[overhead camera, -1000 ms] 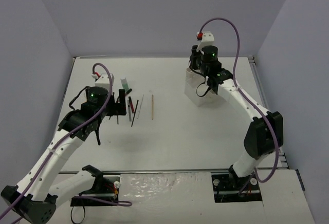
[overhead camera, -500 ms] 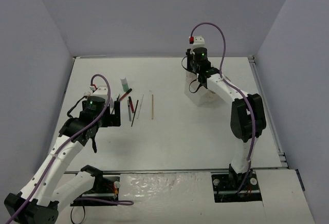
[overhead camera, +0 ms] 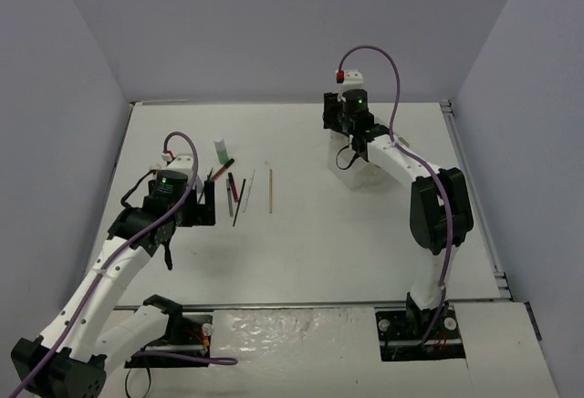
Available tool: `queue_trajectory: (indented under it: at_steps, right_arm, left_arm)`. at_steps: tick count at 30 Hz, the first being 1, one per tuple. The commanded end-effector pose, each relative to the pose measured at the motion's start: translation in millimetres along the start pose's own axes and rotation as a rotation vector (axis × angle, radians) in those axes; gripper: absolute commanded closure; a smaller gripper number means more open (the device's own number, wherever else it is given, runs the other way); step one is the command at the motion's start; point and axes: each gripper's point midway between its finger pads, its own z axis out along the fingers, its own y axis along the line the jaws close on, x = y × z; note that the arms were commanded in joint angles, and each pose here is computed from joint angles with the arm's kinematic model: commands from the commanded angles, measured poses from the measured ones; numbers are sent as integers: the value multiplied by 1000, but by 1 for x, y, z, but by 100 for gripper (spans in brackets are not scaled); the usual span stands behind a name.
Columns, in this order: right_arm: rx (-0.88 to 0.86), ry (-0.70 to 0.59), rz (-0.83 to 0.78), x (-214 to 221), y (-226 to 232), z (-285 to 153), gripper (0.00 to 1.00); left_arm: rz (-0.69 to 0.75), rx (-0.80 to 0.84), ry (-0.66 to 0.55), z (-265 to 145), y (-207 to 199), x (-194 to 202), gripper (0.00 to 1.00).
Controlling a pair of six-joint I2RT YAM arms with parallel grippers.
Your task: Organize the makeup
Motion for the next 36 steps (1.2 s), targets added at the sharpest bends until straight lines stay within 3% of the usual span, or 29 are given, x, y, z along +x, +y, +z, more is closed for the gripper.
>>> queue_trajectory:
  at_steps: [1,9,13,18,26,29,36]
  right_arm:
    - [-41,-147,20,-69,4,-47,39]
    - [-130,-158,39,-82,4,-144,21]
    - [-199,-216,79,-81,5,-208,17]
    - [-232,-247,111,-50,-1,-260,16]
    - [-233,-296,160,-24,-12,-303,15]
    - [-220,-313,171,-19,-17,-311,15]
    - [-218,-333,179,-16,-19,-318,14]
  left_arm:
    - [-16,32,-50,1,-7,-19,3]
    - [6,84,5,24,-21,-34,5]
    - [25,108,90,51,-30,-38,11]
    - [-45,134,161,77,-47,-48,19]
    - [-297,70,153,122,-62,-64,48]
    - [-321,47,130,137,-68,-69,61]
    - [-319,-42,97,174,-66,-66,67]
